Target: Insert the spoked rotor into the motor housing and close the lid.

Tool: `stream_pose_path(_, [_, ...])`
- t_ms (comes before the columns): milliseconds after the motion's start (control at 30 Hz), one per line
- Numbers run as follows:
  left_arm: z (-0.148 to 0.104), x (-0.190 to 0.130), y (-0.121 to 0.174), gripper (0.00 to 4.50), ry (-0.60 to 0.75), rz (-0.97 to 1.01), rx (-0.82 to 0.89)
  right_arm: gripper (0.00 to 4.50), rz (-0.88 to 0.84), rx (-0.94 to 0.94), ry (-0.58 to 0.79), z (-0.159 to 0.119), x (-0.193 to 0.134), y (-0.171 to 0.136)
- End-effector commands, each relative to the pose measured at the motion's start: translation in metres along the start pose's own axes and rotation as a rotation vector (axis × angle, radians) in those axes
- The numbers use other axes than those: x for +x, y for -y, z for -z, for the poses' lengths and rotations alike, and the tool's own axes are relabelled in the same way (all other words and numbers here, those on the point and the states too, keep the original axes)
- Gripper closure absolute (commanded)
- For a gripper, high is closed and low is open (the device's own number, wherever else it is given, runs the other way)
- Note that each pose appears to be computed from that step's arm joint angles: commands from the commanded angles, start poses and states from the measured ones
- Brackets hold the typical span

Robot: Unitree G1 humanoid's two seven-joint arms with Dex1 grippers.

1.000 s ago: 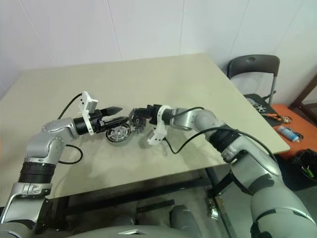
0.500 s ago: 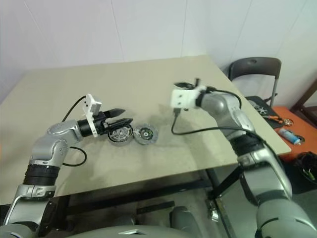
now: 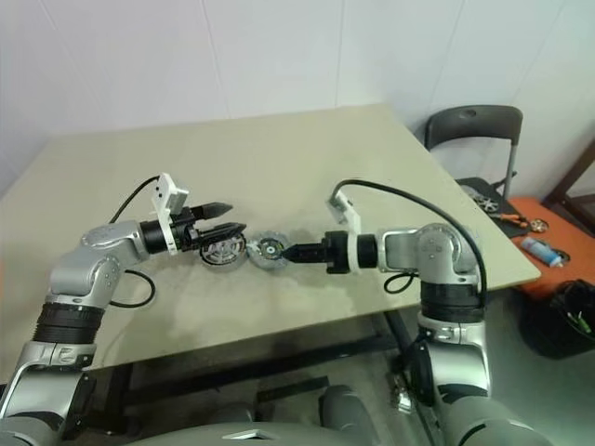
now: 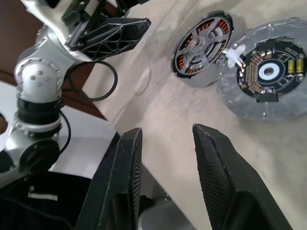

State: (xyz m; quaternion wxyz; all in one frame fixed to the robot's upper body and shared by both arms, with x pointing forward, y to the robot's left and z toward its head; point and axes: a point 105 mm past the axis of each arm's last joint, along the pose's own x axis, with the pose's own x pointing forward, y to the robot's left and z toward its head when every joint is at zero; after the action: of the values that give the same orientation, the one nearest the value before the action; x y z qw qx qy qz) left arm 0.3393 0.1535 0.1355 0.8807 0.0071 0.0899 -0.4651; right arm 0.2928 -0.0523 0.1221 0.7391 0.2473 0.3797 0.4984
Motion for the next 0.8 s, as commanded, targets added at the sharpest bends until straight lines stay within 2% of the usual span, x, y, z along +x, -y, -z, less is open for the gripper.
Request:
stream_pose_path(33, [-0.023, -0.011, -0.009, 0.86, 0.043, -0.032, 0.059, 2.76, -0.04, 0.03, 0.054, -0.005, 0.012, -0.01])
stream_pose_path(167, [-0.022, -0.017, -0.012, 0.86, 0.035, -0.049, 0.062, 2.76, 0.023, 0.139, 0.156, -0.013, 0.019, 0.002])
stream_pose_path(300, [-0.018, -0.018, -0.01, 0.86, 0.031, -0.054, 0.06, 2.76, 0.251, 0.23, 0.287, -0.012, 0.014, 0.035])
stream_pose_path(400, [-0.015, -0.017, -0.006, 0.86, 0.032, -0.055, 0.051, 2.76, 0.536, 0.29, 0.421, -0.01, -0.006, 0.076])
stream_pose_path(500, [-0.012, -0.015, -0.003, 0.86, 0.033, -0.055, 0.045, 2.76, 0.645, 0.257, 0.517, -0.012, -0.022, 0.087])
stream_pose_path(600, [-0.008, -0.014, 0.0, 0.86, 0.033, -0.057, 0.038, 2.76, 0.502, 0.204, 0.639, -0.03, -0.022, 0.059])
stream_pose_path(700, [-0.008, -0.011, 0.003, 0.86, 0.038, -0.053, 0.031, 2.76, 0.366, 0.261, 0.544, -0.016, -0.006, 0.043])
stream_pose_path(800, [-0.008, -0.009, 0.004, 0.86, 0.04, -0.051, 0.029, 2.76, 0.209, 0.331, 0.378, 0.005, 0.014, 0.025])
